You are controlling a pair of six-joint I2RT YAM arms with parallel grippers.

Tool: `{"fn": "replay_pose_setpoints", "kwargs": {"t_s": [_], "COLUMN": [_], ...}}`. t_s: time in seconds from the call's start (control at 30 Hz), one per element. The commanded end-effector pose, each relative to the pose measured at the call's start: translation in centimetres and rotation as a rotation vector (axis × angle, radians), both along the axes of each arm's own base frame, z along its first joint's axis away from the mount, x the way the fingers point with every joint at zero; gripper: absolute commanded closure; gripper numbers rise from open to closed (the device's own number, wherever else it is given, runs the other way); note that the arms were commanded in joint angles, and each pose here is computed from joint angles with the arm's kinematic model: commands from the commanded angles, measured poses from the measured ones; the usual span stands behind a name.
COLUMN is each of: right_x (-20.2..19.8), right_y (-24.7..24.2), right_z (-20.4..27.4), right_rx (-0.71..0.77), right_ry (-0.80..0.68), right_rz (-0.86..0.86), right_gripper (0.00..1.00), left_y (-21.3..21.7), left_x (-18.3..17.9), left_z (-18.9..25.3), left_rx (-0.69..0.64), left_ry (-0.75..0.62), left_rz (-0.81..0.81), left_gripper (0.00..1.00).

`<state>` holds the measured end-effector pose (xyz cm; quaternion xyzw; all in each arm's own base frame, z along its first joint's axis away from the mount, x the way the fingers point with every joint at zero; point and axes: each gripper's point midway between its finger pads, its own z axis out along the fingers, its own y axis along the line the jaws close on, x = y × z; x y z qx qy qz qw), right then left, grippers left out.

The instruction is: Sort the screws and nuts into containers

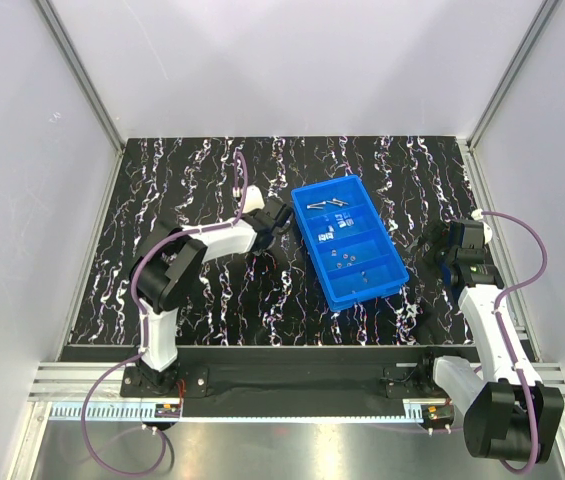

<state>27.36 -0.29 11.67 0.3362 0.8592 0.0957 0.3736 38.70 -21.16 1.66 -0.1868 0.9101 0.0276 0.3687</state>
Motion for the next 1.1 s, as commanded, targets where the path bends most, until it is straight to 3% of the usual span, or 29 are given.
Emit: {"fn": "replay_pose_setpoints", "kwargs": {"t_s": [0.0,0.2,0.27,0.37,0.43,0.57,1.07], "right_x": [0.5,0.6,0.6,0.5,0.5,0.5,0.4], "right_y": [-0.1,0.0,0.0,0.0,0.0,0.0,0.0], "right_z": [0.6,0.8,0.9,0.9,0.9,0.9,0.9], "right_rx": [-0.006,-0.001,-0.003,-0.004,-0.004,-0.001,-0.004], "right_ry": [-0.04,-0.045,-0.047,-0.046,-0.049,-0.046,-0.044], "right_rz": [-0.006,0.0,0.0,-0.001,-0.003,-0.004,-0.004], "right_gripper": [0.0,0.0,0.0,0.0,0.0,0.0,0.0], "left_y": [0.1,0.2,0.2,-0.1,-0.2,-0.1,0.3], "left_x": [-1.8,-2.2,-2.2,-2.2,-2.4,-3.0,-3.7], "left_z": [-2.5,-3.0,-2.9,-2.7,-2.7,-2.5,-3.6], "left_rx": [0.001,0.003,0.002,-0.001,-0.001,-0.003,0.066], "left_ry": [0.07,0.077,0.078,0.079,0.091,0.101,0.107], "left_rz": [-0.017,-0.02,-0.025,-0.043,-0.053,-0.064,-0.054], "left_gripper": [0.68,0.81,0.81,0.78,0.66,0.57,0.68]}}
